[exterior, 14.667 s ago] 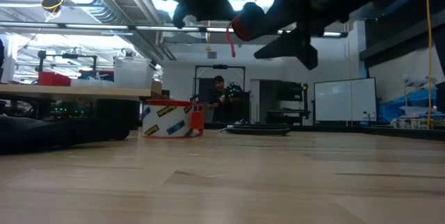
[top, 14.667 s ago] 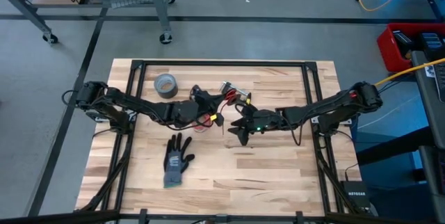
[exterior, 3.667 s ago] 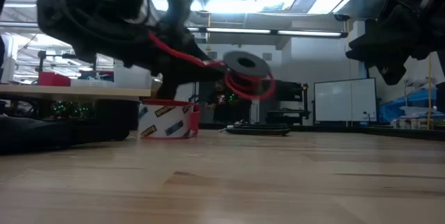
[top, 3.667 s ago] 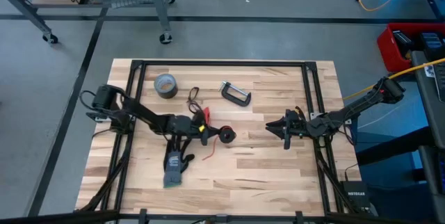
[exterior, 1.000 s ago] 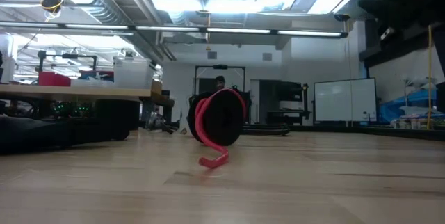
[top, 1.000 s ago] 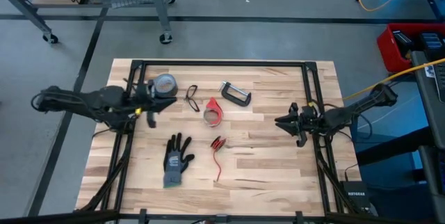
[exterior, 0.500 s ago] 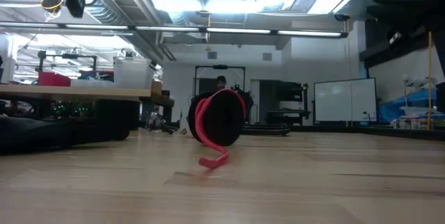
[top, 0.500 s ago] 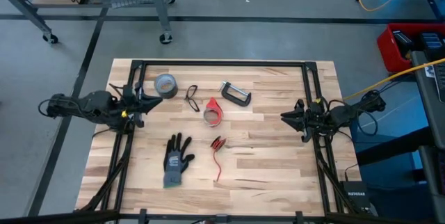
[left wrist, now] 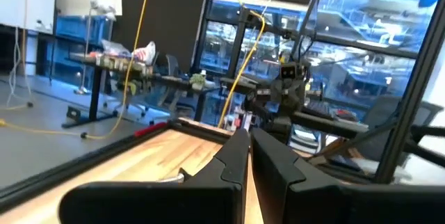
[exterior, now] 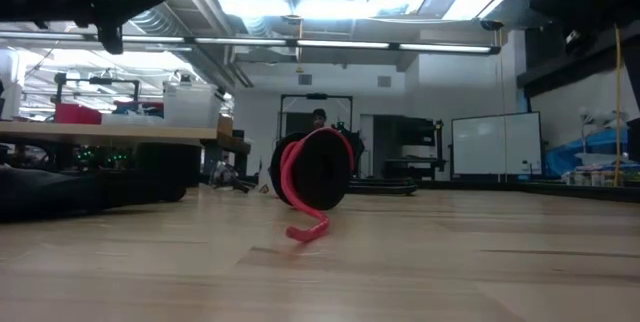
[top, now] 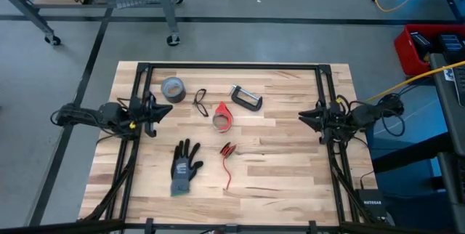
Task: Coil cords
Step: Return to Home Position
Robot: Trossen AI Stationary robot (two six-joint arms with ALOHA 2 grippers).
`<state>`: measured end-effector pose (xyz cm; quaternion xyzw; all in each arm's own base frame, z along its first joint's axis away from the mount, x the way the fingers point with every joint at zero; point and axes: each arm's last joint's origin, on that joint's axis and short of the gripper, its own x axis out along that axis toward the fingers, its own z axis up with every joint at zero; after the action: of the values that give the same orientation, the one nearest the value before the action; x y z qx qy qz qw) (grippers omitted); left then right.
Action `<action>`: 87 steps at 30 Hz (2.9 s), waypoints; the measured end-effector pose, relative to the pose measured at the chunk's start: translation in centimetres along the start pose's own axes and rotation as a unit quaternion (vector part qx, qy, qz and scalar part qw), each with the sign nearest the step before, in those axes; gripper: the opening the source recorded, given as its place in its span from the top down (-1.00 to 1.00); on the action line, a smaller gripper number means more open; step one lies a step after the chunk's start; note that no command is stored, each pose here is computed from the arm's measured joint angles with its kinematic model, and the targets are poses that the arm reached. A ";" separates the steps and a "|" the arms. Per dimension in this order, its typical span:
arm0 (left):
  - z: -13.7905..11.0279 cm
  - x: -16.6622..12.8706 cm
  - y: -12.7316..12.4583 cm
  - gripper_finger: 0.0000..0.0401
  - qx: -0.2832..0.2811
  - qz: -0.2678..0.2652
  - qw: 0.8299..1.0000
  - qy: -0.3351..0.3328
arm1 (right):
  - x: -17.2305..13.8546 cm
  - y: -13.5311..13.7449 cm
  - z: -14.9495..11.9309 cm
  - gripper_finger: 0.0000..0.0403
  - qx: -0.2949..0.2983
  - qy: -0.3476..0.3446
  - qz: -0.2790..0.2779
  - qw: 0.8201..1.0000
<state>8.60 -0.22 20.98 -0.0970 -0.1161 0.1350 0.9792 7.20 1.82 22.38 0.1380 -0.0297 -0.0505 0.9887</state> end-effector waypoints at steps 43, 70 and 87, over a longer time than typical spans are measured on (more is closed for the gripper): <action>-2.6 0.1 0.3 0.95 0.073 0.002 0.997 0.013 | 1.4 -0.3 -4.4 0.53 -0.079 -0.040 -0.001 0.996; -3.2 0.1 0.4 0.95 0.069 0.004 0.997 0.042 | 2.4 -3.1 -4.6 0.53 -0.124 0.005 0.050 0.991; -3.8 0.1 0.5 0.95 0.100 0.006 0.993 0.070 | 2.6 -4.1 -4.7 0.53 -0.117 0.019 -0.018 0.993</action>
<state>9.50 -0.37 17.25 -0.0088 -0.0331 0.1446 0.9889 9.71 -1.08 16.84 0.0233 -0.0021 -0.0683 0.9974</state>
